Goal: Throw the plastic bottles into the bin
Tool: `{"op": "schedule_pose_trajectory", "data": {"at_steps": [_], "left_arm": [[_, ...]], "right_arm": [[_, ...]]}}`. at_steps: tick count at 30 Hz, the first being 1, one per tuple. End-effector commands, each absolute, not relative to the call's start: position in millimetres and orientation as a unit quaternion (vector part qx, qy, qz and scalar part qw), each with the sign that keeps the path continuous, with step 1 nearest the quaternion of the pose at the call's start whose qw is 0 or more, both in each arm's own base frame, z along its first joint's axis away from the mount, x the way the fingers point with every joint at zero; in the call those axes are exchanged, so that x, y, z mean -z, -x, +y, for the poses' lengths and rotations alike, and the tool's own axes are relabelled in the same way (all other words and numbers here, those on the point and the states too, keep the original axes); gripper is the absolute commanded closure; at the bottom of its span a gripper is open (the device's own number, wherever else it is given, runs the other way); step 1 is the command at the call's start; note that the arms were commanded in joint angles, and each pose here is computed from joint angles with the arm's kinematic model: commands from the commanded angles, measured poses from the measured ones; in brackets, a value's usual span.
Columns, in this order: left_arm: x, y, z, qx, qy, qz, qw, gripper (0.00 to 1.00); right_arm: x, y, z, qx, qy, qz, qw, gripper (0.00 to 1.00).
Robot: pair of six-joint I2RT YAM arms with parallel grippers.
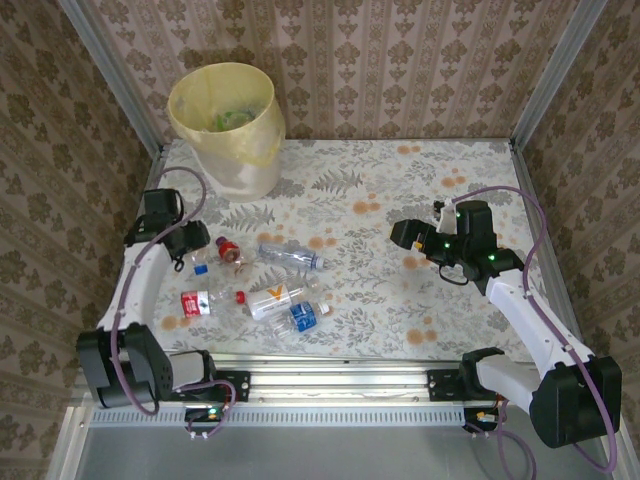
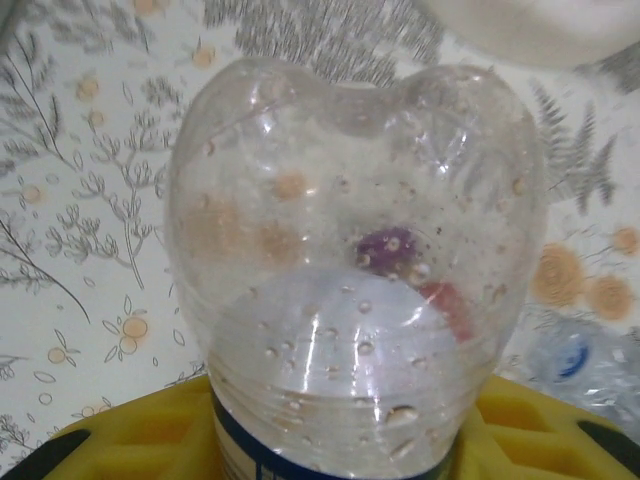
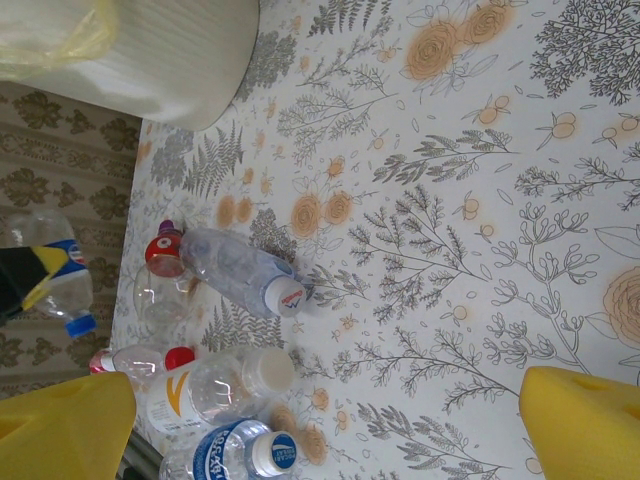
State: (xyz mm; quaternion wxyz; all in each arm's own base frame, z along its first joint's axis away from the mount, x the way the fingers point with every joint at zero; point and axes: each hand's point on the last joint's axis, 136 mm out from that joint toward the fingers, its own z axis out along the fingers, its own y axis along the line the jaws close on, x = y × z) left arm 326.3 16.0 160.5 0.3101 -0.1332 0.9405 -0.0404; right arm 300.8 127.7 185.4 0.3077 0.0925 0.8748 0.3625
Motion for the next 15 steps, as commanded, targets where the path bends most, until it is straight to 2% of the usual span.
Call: {"op": "schedule_pose_trajectory", "data": {"at_steps": [1,15], "left_arm": [[-216,-337,5,0.070,0.111,0.912,0.388,0.62],[-384,-343,-51,0.209,0.027,0.782,0.586,0.63]], "right_arm": [[-191,-300,128,-0.367,-0.084,0.871,0.316,0.00],[-191,-299,127,-0.366,-0.086,0.871,0.317,0.00]]}}
